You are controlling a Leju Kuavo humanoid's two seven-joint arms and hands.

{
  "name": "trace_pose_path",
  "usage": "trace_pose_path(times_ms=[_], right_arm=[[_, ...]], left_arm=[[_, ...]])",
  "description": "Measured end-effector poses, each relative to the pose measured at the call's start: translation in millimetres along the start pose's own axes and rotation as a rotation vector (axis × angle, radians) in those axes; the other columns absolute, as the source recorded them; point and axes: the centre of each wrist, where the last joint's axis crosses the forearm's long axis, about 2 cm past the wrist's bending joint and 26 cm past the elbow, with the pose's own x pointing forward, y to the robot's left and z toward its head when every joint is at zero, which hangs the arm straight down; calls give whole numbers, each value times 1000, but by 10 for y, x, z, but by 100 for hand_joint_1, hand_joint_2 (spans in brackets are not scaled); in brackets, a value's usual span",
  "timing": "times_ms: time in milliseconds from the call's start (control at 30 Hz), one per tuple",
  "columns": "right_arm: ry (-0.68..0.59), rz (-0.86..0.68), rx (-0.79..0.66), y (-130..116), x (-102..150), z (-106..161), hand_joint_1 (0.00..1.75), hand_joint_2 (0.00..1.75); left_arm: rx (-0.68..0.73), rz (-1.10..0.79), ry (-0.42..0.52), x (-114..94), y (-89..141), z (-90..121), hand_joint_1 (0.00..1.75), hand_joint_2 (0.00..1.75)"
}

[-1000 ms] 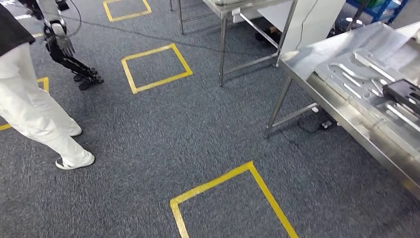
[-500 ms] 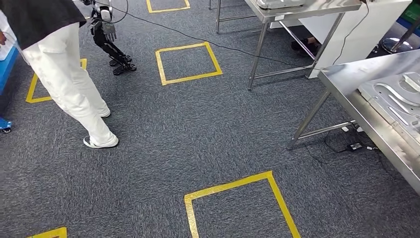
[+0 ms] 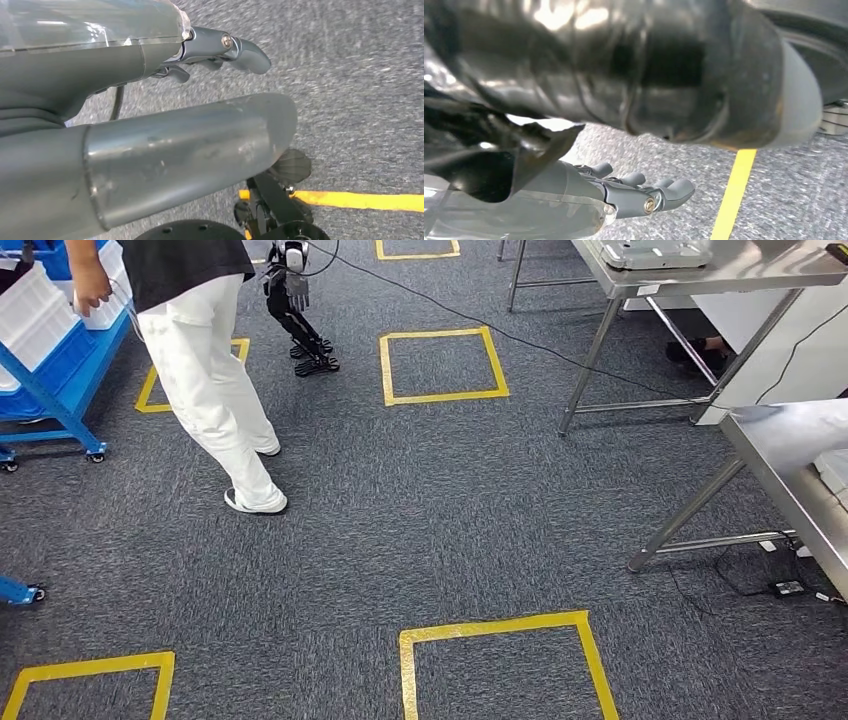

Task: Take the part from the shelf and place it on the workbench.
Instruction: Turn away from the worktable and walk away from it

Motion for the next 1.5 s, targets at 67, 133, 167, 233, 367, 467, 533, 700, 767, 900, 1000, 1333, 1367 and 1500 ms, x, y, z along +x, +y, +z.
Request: trace_pose_path(times_ms=[67,133,167,233,367,467,533,700,767,900,1000,1333,1367,1500], right_arm=[[2,0,1,6,-11,1,0,0],[4,1,2,9,-19,2,0,0],[4,0,2,9,-21,2,0,0],[4,1,2,10,-19,2,0,0],[2,3,3,14,-11,2,0,0],[-4,5,3,12,16,2,0,0],[-5,6,3,13,21,3,0,0],[-3,6,3,12,11,3,0,0],[-3,6,3,12,10,3,0,0],[-5,5,1,5,23,2,0,0],[-8,6,1,4,38,2,0,0],[0,8,4,13,7,2,0,0],[-1,8,4,13,7,2,0,0],[-7,9,7,9,39,1,0,0]], left_arm=[[0,1,-1,12,-3,-4,0,0],[-1,1,-3,24,-8,-7,0,0],[-2,1,-2,20,-9,-6,0,0],[-2,1,2,3,-8,0,0,0],[-1,1,-1,14,-6,-4,0,0],[-2,1,4,-6,-10,4,0,0],[-3,1,3,-3,-14,3,0,0],[-3,2,-1,19,-17,-4,0,0],[-6,3,0,14,-27,-1,0,0],[-14,6,-1,21,-65,3,0,0],[-14,5,4,-3,-66,12,0,0],[-12,1,1,12,-44,9,0,0],[-11,0,-1,21,-42,6,0,0],[-9,-2,4,8,-37,12,0,0]])
